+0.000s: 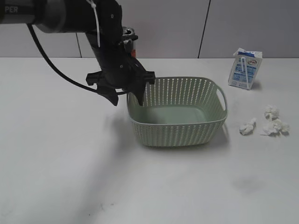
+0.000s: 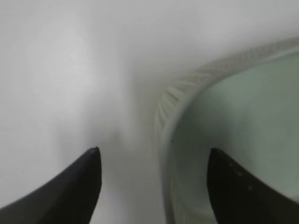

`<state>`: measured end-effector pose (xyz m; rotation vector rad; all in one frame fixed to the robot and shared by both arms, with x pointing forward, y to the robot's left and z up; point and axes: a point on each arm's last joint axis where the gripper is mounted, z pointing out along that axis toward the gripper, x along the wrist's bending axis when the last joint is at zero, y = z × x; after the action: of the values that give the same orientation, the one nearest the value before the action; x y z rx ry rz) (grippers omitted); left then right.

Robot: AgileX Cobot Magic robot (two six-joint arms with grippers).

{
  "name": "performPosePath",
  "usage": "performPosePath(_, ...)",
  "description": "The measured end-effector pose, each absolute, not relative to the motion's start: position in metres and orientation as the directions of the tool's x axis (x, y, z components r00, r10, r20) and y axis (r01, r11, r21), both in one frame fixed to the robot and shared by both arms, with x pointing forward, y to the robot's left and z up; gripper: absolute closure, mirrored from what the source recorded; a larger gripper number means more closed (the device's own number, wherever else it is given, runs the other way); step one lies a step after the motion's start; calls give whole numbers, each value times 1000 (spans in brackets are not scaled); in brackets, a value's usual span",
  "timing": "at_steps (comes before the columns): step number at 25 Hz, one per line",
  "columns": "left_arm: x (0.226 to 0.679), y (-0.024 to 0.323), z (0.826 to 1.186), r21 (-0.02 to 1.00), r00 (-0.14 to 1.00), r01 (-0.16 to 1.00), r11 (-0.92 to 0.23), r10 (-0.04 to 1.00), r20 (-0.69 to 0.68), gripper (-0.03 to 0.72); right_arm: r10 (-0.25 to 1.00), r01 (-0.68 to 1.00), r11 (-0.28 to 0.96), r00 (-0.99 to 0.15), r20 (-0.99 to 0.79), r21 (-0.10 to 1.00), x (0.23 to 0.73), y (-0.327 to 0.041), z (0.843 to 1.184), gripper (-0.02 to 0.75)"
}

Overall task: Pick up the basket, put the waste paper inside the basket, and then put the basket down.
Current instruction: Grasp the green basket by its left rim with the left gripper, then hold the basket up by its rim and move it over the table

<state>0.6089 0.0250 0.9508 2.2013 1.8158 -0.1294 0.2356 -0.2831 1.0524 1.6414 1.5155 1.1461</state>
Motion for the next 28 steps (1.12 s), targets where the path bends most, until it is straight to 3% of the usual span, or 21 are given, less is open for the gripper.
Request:
performPosePath(4, 610, 24, 935, 122, 193, 978, -168, 953, -235, 179, 982, 444, -149, -35, 183, 884, 236, -283, 1052, 153)
performPosePath(7, 609, 24, 927, 98, 188, 981, -170, 956, -226, 257, 982, 444, -149, -35, 183, 884, 236, -283, 1052, 153)
performPosePath(12, 609, 24, 931, 103, 189, 980, -169, 955, -228, 608, 983, 444, -148, -35, 182, 884, 236, -283, 1052, 154)
performPosePath(14, 609, 25, 937, 114, 189, 980, -166, 954, -232, 655, 983, 444, -148, -35, 182, 884, 236, -283, 1052, 154)
performPosePath(24, 596, 49, 988, 147, 242, 964, -222, 961, -132, 687, 981, 443, -155, -40, 192, 883, 236, -282, 1053, 153)
performPosePath(28, 583, 76, 989, 165, 194, 972, -168, 969, -155, 687, 977, 457, -167, -43, 210, 874, 241, -282, 1056, 153)
